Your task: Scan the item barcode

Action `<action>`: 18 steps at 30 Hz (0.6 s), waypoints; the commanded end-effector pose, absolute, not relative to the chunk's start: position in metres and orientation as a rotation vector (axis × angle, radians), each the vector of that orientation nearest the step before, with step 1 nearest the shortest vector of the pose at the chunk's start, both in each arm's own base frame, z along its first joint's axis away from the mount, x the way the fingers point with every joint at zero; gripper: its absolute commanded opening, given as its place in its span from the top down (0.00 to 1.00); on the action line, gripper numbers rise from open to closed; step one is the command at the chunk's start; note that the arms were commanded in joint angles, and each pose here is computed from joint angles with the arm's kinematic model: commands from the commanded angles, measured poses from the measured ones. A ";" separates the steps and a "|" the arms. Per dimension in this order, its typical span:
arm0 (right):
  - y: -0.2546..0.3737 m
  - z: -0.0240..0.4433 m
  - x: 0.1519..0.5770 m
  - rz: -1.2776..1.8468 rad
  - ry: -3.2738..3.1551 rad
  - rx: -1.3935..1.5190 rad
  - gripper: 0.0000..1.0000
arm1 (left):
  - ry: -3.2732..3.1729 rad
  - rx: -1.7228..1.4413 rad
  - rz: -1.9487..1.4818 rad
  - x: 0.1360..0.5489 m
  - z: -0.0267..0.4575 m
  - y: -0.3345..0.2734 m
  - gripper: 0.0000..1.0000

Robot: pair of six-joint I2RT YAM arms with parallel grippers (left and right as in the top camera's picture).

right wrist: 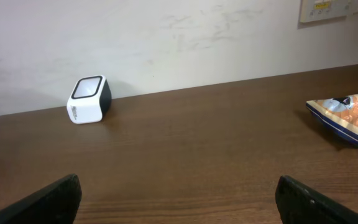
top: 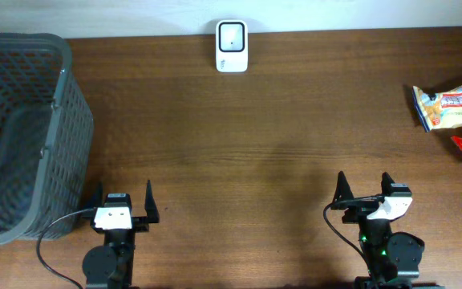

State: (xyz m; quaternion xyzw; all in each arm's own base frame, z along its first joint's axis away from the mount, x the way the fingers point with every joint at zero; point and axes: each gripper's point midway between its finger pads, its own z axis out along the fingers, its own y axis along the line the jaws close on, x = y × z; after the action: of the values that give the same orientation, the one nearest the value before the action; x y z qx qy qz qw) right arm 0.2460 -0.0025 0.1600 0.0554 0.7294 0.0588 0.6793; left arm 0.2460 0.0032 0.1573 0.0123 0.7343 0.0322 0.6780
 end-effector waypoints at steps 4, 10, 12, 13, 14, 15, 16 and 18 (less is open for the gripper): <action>-0.001 0.157 0.246 0.133 1.640 0.119 0.02 | 1.650 0.030 0.066 0.246 0.156 0.003 0.01; -0.001 0.157 0.246 0.133 1.640 0.119 0.02 | 1.650 0.030 0.066 0.246 0.156 0.003 0.01; -0.001 0.157 0.246 0.134 1.640 0.119 0.02 | 1.650 0.030 0.066 0.246 0.156 0.003 0.01; -0.001 0.157 0.246 0.133 1.640 0.119 0.02 | 1.650 0.030 0.066 0.246 0.156 0.003 0.01; -0.001 0.157 0.246 0.133 1.640 0.119 0.02 | 1.650 0.030 0.066 0.246 0.156 0.003 0.01; -0.001 0.157 0.246 0.133 1.640 0.119 0.02 | 1.650 0.030 0.066 0.246 0.156 0.003 0.01; -0.001 0.158 0.246 0.134 1.638 0.119 0.02 | 1.650 0.030 0.066 0.246 0.156 0.003 0.01; -0.006 0.157 0.246 0.103 1.639 0.134 0.02 | 1.650 0.030 0.066 0.246 0.157 0.003 0.01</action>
State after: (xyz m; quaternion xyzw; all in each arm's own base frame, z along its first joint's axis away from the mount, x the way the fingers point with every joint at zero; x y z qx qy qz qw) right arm 0.2460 -0.0026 0.1600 0.0553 0.7294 0.0584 0.6793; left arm 0.2460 0.0032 0.1573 0.0123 0.7343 0.0322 0.6780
